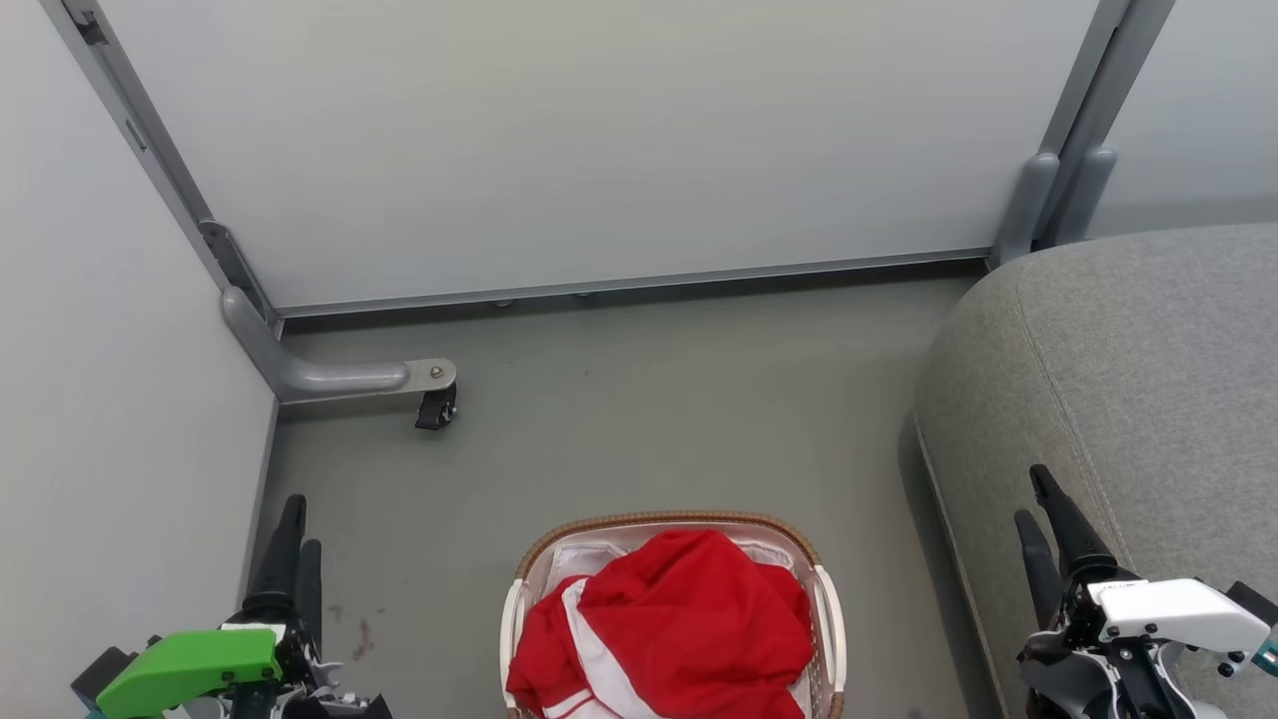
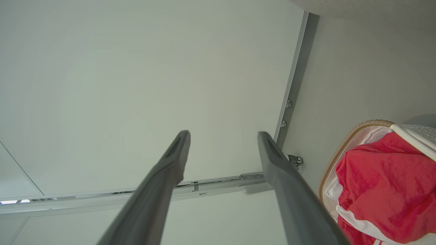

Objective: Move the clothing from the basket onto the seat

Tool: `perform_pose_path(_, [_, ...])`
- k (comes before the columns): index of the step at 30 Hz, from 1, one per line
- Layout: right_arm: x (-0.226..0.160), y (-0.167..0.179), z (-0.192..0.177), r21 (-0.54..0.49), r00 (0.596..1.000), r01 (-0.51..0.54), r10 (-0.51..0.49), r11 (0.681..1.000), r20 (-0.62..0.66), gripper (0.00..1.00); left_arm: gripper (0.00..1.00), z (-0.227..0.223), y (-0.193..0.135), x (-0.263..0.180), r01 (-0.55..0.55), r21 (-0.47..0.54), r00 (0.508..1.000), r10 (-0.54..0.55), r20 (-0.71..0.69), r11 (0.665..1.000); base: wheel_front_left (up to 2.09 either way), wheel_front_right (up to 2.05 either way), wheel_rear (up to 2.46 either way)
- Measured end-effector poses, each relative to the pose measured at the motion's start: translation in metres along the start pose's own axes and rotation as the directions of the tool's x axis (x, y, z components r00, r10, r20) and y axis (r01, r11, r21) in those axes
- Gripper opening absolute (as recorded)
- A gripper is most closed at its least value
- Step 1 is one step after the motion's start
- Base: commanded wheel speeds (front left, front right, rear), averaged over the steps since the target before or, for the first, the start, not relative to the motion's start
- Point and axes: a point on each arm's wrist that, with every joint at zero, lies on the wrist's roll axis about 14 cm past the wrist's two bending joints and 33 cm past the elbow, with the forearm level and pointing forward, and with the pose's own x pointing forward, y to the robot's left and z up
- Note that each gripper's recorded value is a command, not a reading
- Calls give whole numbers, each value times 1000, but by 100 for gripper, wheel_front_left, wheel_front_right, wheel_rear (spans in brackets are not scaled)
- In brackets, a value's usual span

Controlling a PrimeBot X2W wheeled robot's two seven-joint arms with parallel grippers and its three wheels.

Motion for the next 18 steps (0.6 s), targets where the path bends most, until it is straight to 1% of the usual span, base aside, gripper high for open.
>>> perform_pose_path(4, [0,-1,2,-27,1000,4,-4,1000,14,100,100,-4,-1,0,2,19,1000,-2,-1,1000,0,0,0])
perform_pose_path(9, [-1,-2,6,-74,999,10,-7,997,37,100,100,-8,-5,1,13,73,1000,-13,-4,997,0,0,0])
perform_pose_path(15, [-1,0,14,-167,998,15,-3,986,67,100,100,-10,-11,2,31,161,1000,-31,-2,987,0,0,0])
perform_pose_path(18, [-1,4,16,-226,997,7,10,974,75,100,100,-12,-14,2,41,212,999,-41,-5,977,0,0,0])
